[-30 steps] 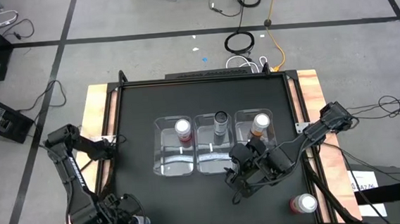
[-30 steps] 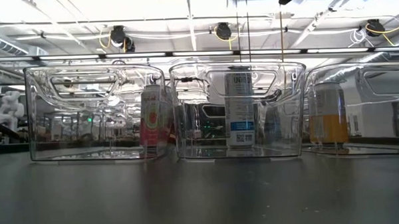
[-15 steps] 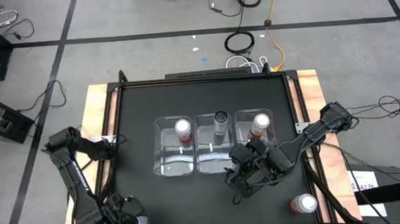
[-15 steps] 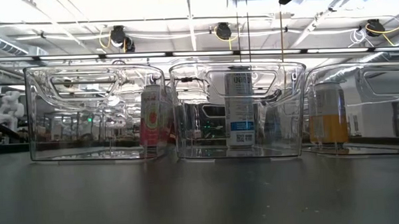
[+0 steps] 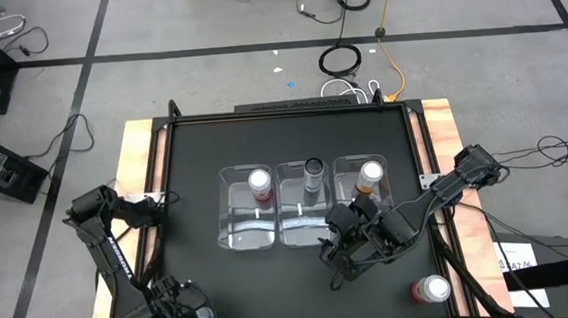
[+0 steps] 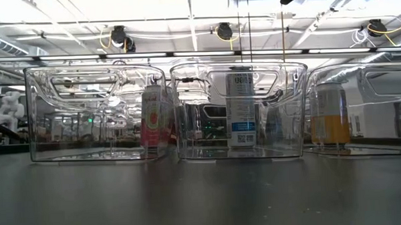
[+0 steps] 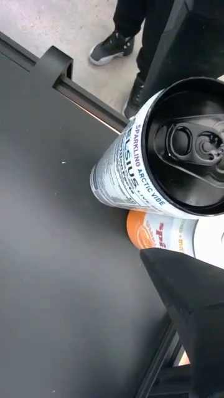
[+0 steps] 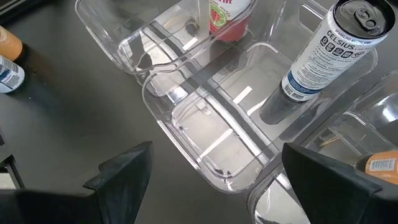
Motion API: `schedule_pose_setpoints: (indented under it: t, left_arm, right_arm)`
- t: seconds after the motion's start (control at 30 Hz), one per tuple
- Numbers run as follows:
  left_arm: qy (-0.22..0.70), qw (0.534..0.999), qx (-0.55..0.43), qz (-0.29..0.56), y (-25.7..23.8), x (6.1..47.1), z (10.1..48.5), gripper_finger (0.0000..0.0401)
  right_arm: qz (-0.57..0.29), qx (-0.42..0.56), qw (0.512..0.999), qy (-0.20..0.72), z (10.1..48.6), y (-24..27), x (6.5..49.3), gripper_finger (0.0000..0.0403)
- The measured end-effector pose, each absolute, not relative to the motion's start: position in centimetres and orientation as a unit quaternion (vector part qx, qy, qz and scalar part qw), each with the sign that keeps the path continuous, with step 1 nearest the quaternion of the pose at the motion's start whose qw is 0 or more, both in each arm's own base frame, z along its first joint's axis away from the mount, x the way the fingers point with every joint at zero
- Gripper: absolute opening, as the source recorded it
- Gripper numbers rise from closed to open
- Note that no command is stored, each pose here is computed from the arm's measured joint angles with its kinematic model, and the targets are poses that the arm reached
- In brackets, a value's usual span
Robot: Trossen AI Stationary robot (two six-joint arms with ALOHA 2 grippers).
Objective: Sort soda cans
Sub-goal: Put the white-blue soda can into the center transparent bin
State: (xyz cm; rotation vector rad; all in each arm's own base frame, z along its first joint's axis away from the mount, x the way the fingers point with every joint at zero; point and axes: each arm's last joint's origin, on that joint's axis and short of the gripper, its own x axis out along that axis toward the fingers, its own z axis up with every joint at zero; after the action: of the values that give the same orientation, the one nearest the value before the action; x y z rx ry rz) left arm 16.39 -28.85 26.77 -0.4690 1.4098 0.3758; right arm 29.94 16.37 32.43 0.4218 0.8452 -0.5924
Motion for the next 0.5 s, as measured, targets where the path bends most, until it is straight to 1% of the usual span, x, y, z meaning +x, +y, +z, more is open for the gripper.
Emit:
schedule_pose_setpoints:
  t: [0.13,0.4,0.5]
  left_arm:
    - [0.64,0.719,-0.207,0.175,-28.73,16.3,26.77,0.0368]
    - [0.645,0.718,-0.2,0.17,-28.69,16.27,26.76,0.0289]
    - [0.646,0.717,-0.2,0.17,-28.69,16.27,26.76,0.0277]
  right_arm:
    - [-0.281,0.2,0.849,0.401,32.43,16.37,29.94,0.0348]
    - [-0.281,0.2,0.849,0.401,32.43,16.37,29.94,0.0348]
    - [-0.281,0.2,0.849,0.401,32.43,16.37,29.94,0.0348]
